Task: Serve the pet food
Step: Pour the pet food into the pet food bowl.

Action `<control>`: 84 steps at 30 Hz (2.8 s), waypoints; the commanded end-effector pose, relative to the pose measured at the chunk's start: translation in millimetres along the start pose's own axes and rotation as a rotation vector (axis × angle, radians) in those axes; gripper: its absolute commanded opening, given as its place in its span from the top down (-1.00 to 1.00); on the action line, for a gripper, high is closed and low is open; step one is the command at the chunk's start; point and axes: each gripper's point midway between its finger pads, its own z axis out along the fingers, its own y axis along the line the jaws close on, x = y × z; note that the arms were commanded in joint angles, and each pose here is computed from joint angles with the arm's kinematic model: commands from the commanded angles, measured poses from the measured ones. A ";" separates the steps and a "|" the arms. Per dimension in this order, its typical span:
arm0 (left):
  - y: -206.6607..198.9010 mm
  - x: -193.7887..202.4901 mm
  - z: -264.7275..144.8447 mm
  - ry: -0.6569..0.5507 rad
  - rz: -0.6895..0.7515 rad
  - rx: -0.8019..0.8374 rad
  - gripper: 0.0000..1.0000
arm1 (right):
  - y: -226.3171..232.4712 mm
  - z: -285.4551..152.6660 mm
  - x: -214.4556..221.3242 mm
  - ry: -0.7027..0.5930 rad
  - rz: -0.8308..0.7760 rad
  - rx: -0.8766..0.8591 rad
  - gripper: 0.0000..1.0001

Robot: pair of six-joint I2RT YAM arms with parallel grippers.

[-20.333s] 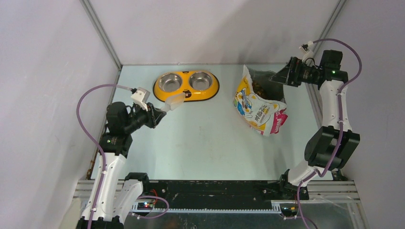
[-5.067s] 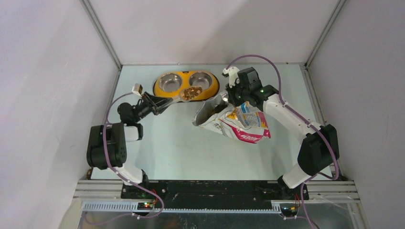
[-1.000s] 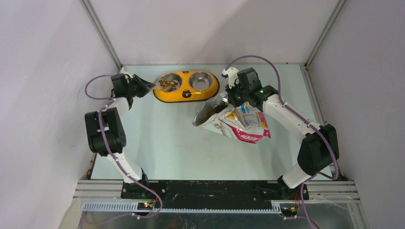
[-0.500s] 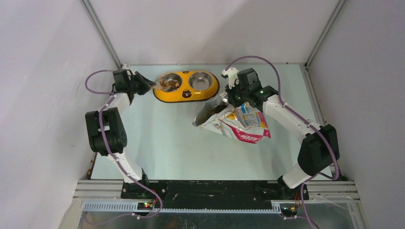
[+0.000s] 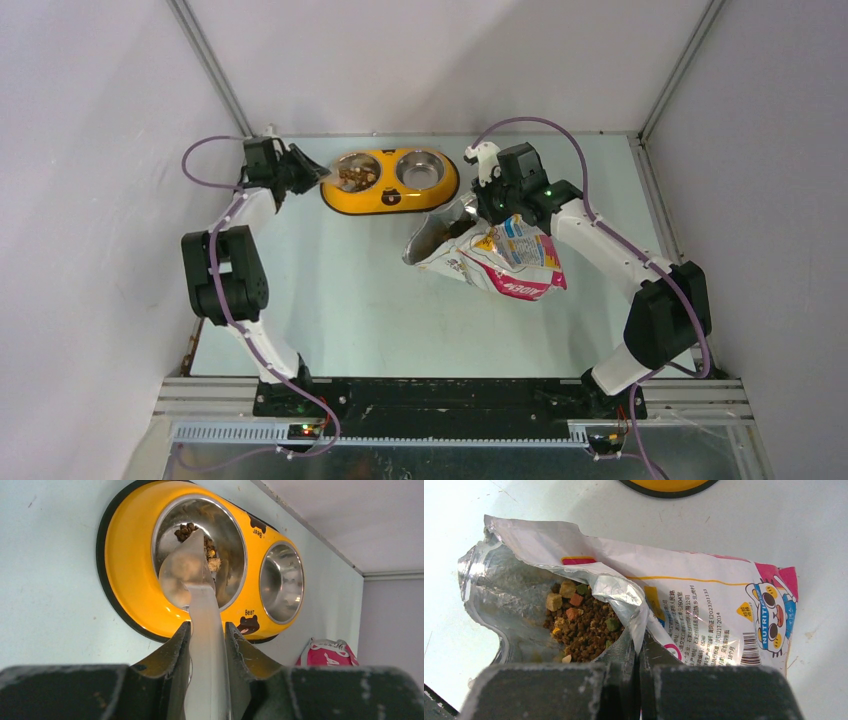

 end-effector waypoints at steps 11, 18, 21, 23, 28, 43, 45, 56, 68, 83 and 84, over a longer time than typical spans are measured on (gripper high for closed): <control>-43.0 -33.9 -14.6 -0.095 0.176 -0.022 1.00 | -9.0 -12.3 13.5 0.044 -0.031 0.040 1.00; -42.5 -35.2 -16.5 -0.096 0.197 -0.057 1.00 | -8.4 -12.7 13.6 0.044 -0.030 0.036 1.00; -43.8 -35.2 -17.9 -0.097 0.214 -0.070 1.00 | -7.7 -12.7 13.9 0.046 -0.031 0.034 1.00; -44.6 -35.7 -19.5 -0.099 0.223 -0.078 1.00 | -8.0 -13.0 13.3 0.044 -0.031 0.034 1.00; -48.2 -40.0 -25.5 -0.112 0.238 -0.086 1.00 | -7.6 -13.1 13.6 0.044 -0.032 0.032 1.00; -57.8 -51.7 -40.1 -0.138 0.323 -0.129 1.00 | -7.9 -14.0 13.2 0.043 -0.034 0.034 1.00; -57.7 -49.9 -39.9 -0.131 0.336 -0.140 1.00 | -7.6 -13.8 13.1 0.043 -0.034 0.033 1.00; -66.8 -45.7 -40.3 -0.115 0.473 -0.197 1.00 | -7.2 -14.3 13.0 0.043 -0.036 0.031 1.00; -85.2 -43.6 -50.3 -0.125 0.518 -0.158 1.00 | -5.9 -16.0 11.8 0.038 -0.035 0.027 1.00; -175.3 -6.1 -141.1 -0.071 0.504 0.263 1.00 | -18.1 -22.9 4.6 0.010 -0.017 0.092 1.00; -175.2 4.7 -143.8 -0.032 0.502 0.288 1.00 | -18.9 -23.0 4.2 0.009 -0.016 0.095 1.00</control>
